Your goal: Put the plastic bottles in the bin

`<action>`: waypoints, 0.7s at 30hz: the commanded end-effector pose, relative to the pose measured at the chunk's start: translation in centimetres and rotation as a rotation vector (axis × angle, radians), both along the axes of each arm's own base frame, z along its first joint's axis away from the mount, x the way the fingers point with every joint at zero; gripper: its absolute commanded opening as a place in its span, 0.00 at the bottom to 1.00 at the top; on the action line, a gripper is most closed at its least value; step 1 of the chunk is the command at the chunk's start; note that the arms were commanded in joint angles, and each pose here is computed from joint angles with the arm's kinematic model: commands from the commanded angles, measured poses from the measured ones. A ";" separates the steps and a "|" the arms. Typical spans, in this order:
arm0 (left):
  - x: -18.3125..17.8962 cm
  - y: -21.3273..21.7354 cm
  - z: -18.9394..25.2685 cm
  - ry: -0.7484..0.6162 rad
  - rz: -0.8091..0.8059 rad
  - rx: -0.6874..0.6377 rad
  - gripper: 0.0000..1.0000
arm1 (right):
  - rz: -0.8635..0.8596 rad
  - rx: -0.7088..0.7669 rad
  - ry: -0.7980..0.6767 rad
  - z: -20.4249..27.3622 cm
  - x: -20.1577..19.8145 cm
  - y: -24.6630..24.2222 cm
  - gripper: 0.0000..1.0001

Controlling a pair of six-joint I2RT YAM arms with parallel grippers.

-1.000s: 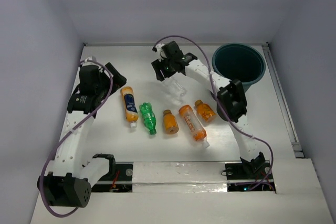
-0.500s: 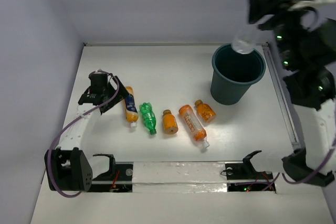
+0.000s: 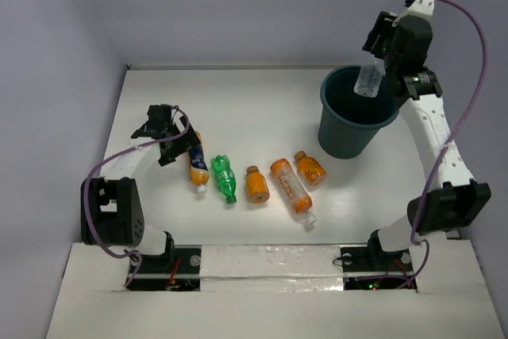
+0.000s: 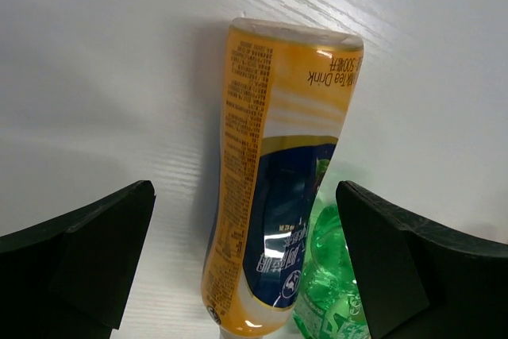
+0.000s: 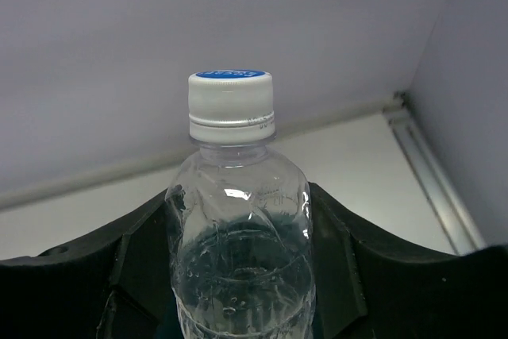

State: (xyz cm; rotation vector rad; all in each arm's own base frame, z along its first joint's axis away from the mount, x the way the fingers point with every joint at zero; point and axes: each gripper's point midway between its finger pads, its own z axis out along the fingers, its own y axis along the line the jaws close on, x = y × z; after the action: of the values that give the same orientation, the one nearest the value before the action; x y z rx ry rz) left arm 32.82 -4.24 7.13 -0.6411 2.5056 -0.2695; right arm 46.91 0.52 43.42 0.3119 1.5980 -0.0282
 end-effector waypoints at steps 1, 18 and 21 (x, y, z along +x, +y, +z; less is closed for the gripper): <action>2.6 0.3 1.8 -0.084 -0.038 0.032 0.99 | 0.021 0.053 -0.086 2.2 -0.3 0.2 0.41; 5.4 -1.0 -1.1 -0.062 -0.070 -0.029 0.75 | 0.139 0.209 -0.034 0.4 -5.1 2.3 0.95; 5.7 -1.1 -1.1 -0.075 -0.060 -0.041 0.49 | 0.223 0.260 -0.067 1.2 -7.9 3.7 0.91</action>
State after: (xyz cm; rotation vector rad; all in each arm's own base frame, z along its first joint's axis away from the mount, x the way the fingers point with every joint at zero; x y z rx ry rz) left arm 36.46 -5.21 4.27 -0.5763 2.5350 -0.3221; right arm 41.70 2.80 42.61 0.3541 1.6206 0.2300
